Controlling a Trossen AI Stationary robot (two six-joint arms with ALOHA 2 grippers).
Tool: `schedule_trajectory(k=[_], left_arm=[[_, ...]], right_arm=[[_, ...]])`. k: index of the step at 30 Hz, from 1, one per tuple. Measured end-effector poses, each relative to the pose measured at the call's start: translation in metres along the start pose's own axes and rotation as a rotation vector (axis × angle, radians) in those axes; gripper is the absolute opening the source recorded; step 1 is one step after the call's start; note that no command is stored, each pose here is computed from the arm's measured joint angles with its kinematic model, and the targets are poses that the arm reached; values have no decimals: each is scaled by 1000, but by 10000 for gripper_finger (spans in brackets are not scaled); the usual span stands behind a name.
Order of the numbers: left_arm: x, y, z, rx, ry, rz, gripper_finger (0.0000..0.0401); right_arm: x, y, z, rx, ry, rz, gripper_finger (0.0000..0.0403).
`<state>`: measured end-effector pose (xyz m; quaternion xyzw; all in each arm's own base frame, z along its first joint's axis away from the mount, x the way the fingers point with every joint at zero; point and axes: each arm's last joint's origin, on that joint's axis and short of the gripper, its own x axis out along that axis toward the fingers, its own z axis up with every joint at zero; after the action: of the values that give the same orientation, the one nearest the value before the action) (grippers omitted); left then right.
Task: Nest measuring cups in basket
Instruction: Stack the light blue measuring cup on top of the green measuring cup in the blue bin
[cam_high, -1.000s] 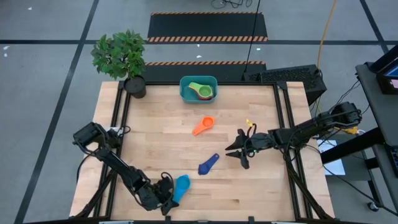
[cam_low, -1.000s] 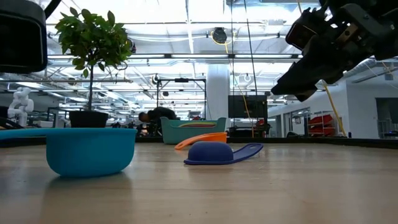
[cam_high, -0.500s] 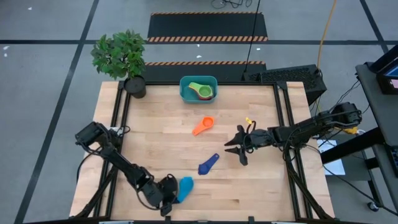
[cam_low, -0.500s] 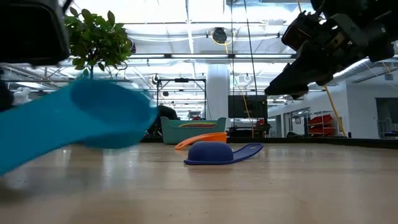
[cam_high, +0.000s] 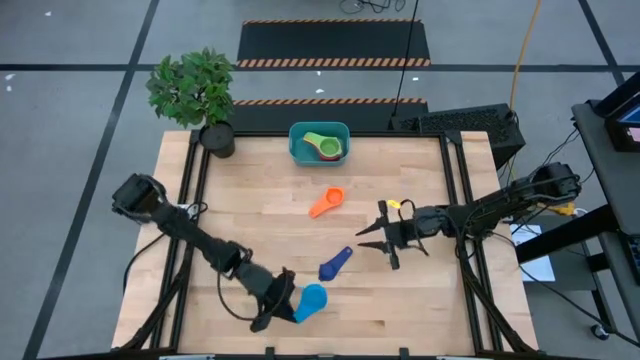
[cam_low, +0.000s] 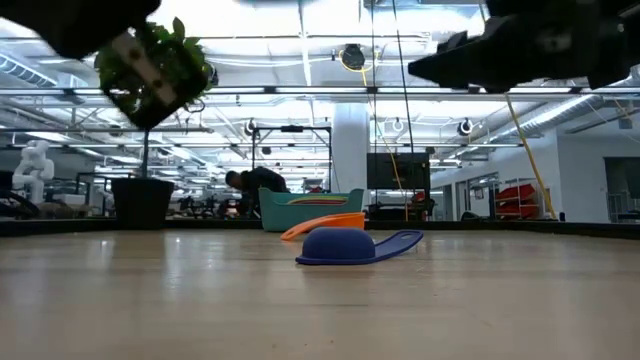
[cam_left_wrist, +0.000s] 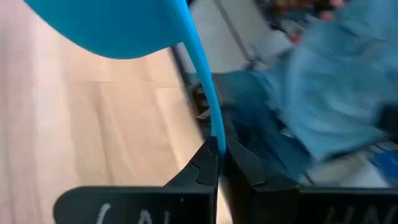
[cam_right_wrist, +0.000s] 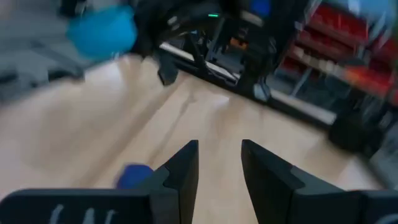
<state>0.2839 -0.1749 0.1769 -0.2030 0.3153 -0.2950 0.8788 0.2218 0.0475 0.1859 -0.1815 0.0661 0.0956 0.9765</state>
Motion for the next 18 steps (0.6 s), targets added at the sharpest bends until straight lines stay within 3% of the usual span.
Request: schedule_trajectory(k=[7,18], left_arm=[[-16,35,23,-28,23,-151,8],[-32,60,39,22,29,-326,7]], right_arm=[[9,-2,18,-384,-32,-44,116],[33,-2,30,-762,-71,5,116]])
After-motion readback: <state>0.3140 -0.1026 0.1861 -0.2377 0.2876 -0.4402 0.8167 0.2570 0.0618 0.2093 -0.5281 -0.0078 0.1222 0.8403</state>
